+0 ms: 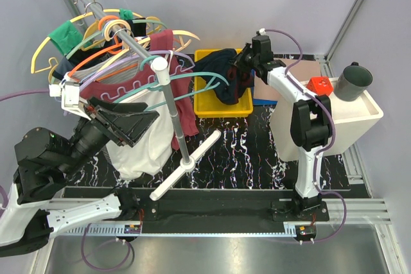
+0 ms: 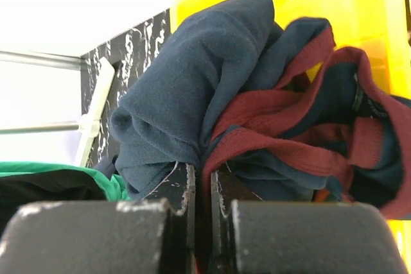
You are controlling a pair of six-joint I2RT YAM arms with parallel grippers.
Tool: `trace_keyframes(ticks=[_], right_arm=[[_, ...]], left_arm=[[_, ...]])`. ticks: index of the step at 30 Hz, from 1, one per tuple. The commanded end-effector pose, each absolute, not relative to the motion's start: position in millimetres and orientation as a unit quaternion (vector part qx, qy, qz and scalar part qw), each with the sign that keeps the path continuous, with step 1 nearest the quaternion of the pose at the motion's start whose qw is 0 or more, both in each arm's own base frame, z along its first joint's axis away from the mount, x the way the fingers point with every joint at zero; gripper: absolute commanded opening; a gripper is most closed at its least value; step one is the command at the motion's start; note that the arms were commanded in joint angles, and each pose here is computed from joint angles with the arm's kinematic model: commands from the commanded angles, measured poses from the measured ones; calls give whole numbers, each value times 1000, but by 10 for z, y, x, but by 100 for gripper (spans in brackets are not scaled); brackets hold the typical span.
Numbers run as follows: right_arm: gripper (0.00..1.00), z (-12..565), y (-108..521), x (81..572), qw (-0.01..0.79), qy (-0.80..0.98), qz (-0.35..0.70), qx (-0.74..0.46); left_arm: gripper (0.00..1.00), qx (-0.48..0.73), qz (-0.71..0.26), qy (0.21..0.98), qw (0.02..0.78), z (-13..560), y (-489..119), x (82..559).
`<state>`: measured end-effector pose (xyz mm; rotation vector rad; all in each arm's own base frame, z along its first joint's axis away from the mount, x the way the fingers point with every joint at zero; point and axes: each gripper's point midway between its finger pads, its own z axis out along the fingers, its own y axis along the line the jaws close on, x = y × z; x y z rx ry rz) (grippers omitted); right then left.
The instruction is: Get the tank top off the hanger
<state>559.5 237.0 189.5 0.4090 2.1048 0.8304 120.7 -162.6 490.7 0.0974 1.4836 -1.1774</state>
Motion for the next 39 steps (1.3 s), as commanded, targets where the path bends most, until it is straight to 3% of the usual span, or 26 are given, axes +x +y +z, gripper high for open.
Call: trace_keyframes(ticks=[1,3,4,8,15,23,30,39], right_arm=[[17,2051,2418,5577,409,840,330,137],[32,1860,2296,5492,383,869,284,134],[45,1879,2223,5500,392,875,259,119],[73,1895,2045,5315,389,893,205,95],[99,2285,1982,4690,402,898,176,39],[100,2516,2132,3645,399,890,221,26],[100,2312,2411,2633,308,891,332,27],[100,2509,2254,1951,327,840,430,46]], left_arm=[[83,56,-531,621,573,4979,-1679,1112],[83,64,-534,622,569,4981,-1718,1098],[83,70,-538,620,567,4993,-1727,1072],[83,79,-542,622,560,4950,-1757,1041],[84,108,-555,631,531,4806,-1899,955],[84,149,-562,635,509,4639,-1987,834],[84,184,-559,658,470,4203,-2112,749],[85,185,-560,698,407,3456,-2241,684]])
